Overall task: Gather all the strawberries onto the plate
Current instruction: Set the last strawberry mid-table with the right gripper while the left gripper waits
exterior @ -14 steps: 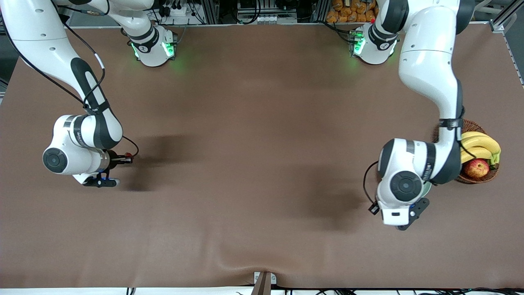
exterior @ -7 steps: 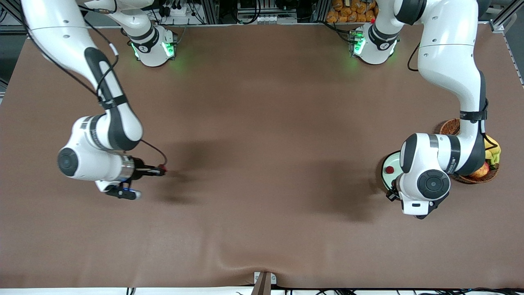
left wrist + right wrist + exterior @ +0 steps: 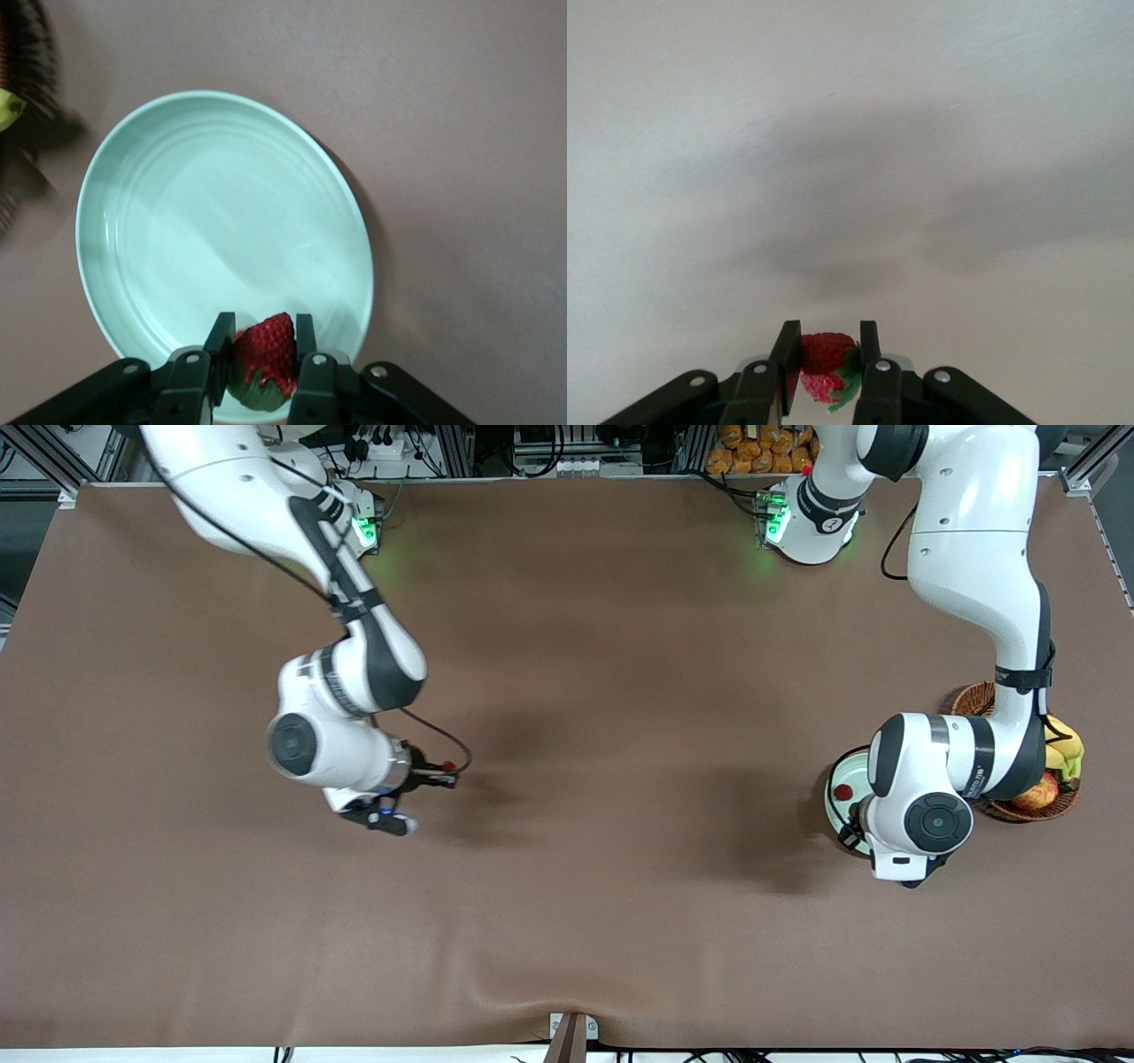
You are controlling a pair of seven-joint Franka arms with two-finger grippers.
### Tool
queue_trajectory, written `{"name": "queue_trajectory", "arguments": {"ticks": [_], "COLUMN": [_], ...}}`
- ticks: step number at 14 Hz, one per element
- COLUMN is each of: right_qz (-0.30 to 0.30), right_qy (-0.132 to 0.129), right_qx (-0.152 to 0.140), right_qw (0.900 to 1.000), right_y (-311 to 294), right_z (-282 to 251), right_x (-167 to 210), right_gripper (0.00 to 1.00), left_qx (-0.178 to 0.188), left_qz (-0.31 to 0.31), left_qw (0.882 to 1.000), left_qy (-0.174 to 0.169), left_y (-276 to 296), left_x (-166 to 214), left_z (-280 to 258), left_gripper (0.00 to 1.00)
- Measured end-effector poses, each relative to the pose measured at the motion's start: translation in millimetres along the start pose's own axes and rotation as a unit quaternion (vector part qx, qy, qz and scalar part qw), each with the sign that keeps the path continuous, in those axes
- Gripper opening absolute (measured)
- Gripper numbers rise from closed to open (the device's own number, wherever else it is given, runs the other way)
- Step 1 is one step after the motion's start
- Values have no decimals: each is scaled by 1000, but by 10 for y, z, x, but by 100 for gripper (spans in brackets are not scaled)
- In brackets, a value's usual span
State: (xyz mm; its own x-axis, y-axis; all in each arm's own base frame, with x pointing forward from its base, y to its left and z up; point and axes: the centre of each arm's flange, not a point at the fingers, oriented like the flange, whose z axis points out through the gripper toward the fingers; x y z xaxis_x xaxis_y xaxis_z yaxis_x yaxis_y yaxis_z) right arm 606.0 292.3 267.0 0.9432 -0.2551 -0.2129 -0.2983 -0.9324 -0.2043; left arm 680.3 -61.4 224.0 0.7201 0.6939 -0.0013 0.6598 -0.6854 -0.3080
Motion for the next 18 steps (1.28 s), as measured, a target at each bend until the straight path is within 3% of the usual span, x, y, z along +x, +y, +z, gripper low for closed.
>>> {"name": "queue_trajectory", "arguments": {"ticks": [5, 9, 12, 13, 16, 18], "right_qz": [-38, -55, -56, -56, -55, -52], "right_qy": [15, 11, 10, 10, 12, 19], "right_qx": [-4, -10, -10, -10, -9, -5], "right_qw": [999, 998, 998, 998, 998, 998], "right_y": [-507, -662, -684, -685, -691, -695], "right_z": [726, 949, 978, 986, 978, 908], "right_x": [-418, -585, -595, -591, -567, -502], "right_gripper": [31, 31, 31, 36, 67, 86], "left_qx": [-12, -8, -5, -5, -13, -28], "left_qz": [-10, -13, -11, -10, -8, 2], "left_qw": [1000, 1000, 1000, 1000, 1000, 1000], "left_qy": [2, -5, -8, -8, -3, 4], "left_y": [-183, -289, -291, -284, -266, -191], "left_x": [249, 327, 302, 294, 271, 179], "left_z": [72, 166, 209, 205, 92, -104], "left_gripper": [32, 32, 59, 68, 97, 100]}}
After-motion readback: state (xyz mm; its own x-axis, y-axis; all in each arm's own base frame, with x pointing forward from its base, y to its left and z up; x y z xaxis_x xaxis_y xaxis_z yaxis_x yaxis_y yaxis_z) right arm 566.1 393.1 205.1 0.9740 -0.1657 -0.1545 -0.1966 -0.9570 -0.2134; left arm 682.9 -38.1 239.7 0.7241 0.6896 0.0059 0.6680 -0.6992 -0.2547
